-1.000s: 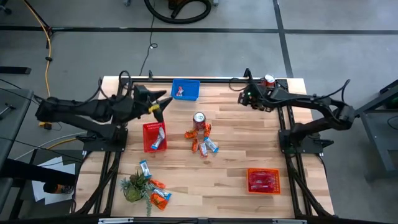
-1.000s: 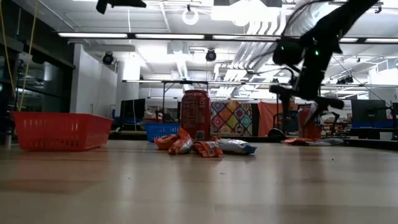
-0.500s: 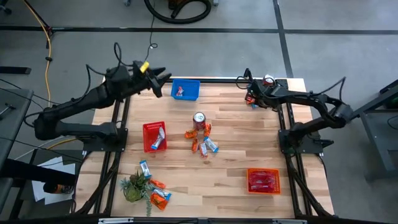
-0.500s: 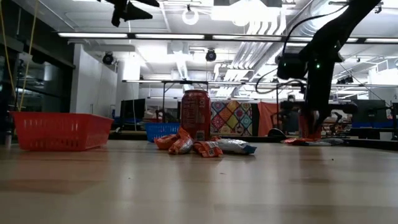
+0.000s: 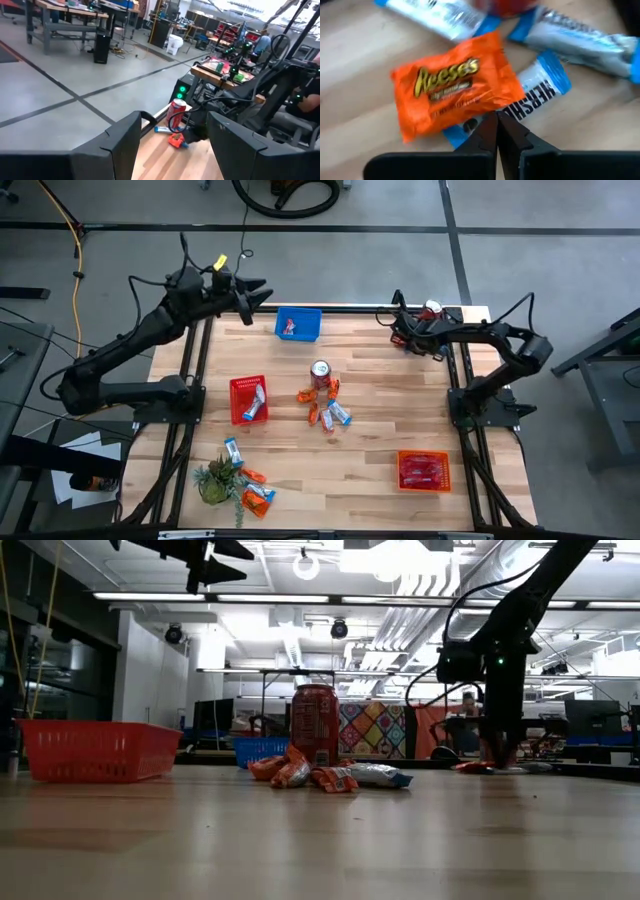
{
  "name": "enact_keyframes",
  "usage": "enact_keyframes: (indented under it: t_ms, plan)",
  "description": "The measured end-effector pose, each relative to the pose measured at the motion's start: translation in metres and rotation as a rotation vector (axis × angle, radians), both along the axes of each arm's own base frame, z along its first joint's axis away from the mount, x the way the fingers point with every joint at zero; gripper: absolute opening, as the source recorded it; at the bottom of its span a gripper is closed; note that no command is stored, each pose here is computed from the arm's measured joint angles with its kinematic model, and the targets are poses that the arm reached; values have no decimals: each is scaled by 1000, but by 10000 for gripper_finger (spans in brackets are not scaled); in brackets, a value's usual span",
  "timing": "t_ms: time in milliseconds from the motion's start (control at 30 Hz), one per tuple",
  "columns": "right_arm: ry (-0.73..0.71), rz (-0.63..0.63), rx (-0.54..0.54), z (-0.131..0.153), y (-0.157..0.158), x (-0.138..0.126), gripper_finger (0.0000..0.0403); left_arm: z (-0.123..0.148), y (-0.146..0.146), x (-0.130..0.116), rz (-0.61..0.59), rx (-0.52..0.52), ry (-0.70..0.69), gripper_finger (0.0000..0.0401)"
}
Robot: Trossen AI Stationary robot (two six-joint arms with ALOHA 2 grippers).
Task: Sort candy
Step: Put the white chocolate into the red bin
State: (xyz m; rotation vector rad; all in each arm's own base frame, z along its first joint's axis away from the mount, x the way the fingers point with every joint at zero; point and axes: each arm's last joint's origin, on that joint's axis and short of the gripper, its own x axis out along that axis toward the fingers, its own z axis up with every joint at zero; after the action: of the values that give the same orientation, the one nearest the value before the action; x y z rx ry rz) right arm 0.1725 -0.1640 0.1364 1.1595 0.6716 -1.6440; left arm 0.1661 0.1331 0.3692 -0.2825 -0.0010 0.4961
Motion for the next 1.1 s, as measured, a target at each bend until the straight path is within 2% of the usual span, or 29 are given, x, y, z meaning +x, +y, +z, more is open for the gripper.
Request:
enact_keyframes:
  t_ms: [133, 300, 400, 533, 633, 733, 900, 1000, 1100]
  plan:
    - [-20, 166, 69, 0, 4, 5, 1, 0, 4, -3, 23, 0, -1, 212]
    - [-34, 330, 113, 0, 27, 23, 0, 0, 8, -7, 45, 0, -1, 212]
    - [-60, 483, 159, 0, 49, 37, 0, 0, 9, -8, 54, 0, -1, 212]
    - [-50, 758, 282, -1, 86, 49, 0, 0, 9, -8, 57, 0, -1, 212]
    - [4, 846, 378, 2, 108, 48, 0, 0, 9, -8, 57, 0, -1, 212]
    - [59, 845, 431, 14, 120, 45, 0, 0, 9, -8, 58, -11, -7, 212]
    - [-53, 749, 347, 56, 124, 51, 0, 0, 9, -8, 60, -18, -10, 212]
    - [-101, 622, 347, 65, 123, 47, 3, 0, 9, -8, 60, -18, -10, 212]
    - [-82, 496, 379, 60, 124, 37, 22, 0, 9, -8, 60, -18, -10, 212]
